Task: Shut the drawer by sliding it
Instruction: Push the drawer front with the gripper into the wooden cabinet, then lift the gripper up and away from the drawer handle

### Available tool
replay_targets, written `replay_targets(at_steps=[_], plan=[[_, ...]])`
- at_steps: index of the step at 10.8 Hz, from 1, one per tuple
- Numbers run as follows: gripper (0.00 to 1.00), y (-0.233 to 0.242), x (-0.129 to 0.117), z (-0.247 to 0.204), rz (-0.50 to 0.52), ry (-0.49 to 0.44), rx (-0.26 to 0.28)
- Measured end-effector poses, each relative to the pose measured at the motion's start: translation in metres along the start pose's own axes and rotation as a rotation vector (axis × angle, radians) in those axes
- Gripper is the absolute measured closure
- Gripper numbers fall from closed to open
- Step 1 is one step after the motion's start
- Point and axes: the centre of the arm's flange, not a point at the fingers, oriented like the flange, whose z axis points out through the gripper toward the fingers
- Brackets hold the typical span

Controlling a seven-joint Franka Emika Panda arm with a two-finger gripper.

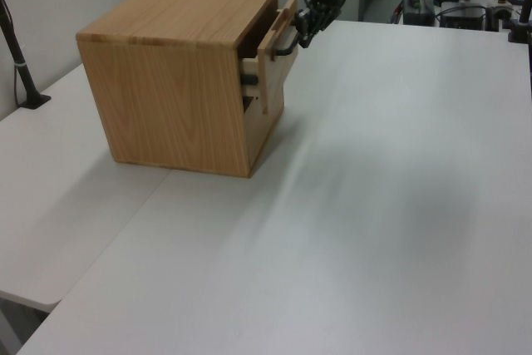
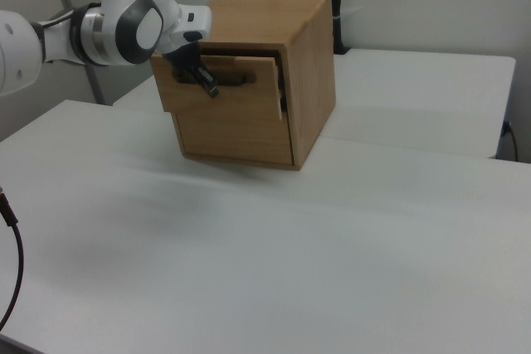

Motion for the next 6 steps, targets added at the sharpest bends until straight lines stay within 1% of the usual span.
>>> replay_targets(at_steps=[4,6], plan=[[0.95,-0.013,0.016,0.022,0.100,0.121,0.027],[0.95,-0.014,0.016,0.027,0.116,0.130,0.017]])
